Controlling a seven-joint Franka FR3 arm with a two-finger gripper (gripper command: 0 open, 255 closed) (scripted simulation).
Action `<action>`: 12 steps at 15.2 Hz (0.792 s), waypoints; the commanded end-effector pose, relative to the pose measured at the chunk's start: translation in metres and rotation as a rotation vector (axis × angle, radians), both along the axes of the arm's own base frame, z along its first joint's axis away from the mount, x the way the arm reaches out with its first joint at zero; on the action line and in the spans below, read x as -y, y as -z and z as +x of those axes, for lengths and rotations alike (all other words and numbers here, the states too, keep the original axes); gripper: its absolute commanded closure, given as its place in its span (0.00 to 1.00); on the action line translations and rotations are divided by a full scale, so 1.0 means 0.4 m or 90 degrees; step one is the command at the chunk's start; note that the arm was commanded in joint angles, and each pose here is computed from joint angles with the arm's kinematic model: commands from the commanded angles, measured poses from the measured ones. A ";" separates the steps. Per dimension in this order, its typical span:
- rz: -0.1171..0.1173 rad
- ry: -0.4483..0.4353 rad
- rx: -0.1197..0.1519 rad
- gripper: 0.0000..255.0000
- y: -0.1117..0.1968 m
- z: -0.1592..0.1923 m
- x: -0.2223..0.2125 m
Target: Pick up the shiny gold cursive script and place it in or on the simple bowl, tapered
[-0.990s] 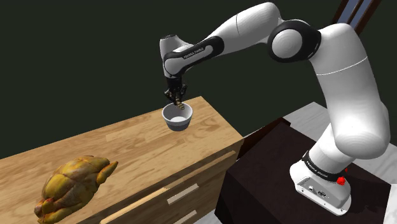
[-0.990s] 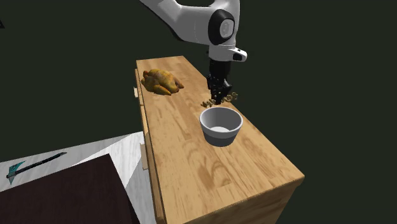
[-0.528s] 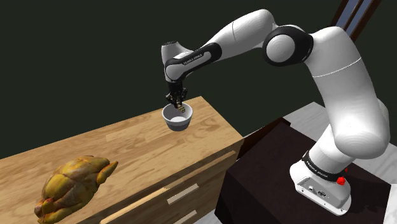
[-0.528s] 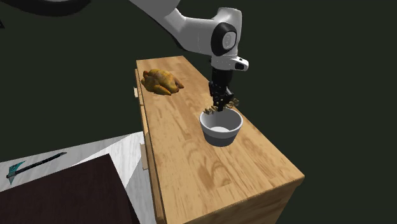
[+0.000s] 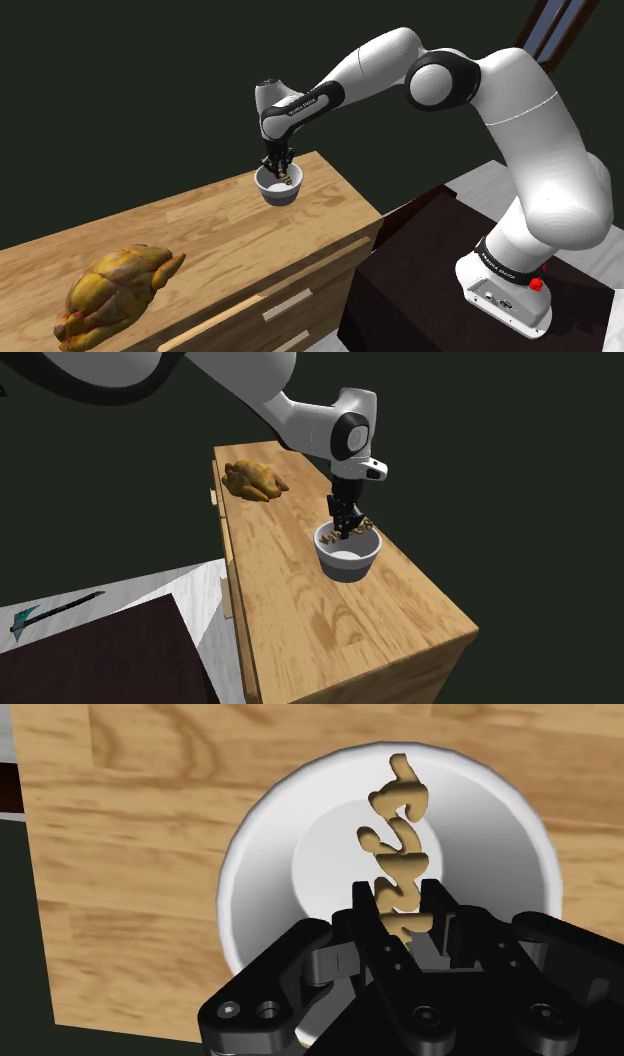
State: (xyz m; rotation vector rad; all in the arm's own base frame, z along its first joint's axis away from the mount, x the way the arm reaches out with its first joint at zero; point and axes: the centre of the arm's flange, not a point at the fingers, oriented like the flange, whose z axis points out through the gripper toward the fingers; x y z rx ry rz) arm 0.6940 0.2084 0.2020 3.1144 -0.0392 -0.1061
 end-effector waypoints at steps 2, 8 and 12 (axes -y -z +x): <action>0.000 0.000 0.000 1.00 0.010 0.003 -0.001; 0.000 0.000 0.000 0.00 0.010 0.003 -0.001; 0.000 0.000 0.000 0.00 0.010 0.003 -0.001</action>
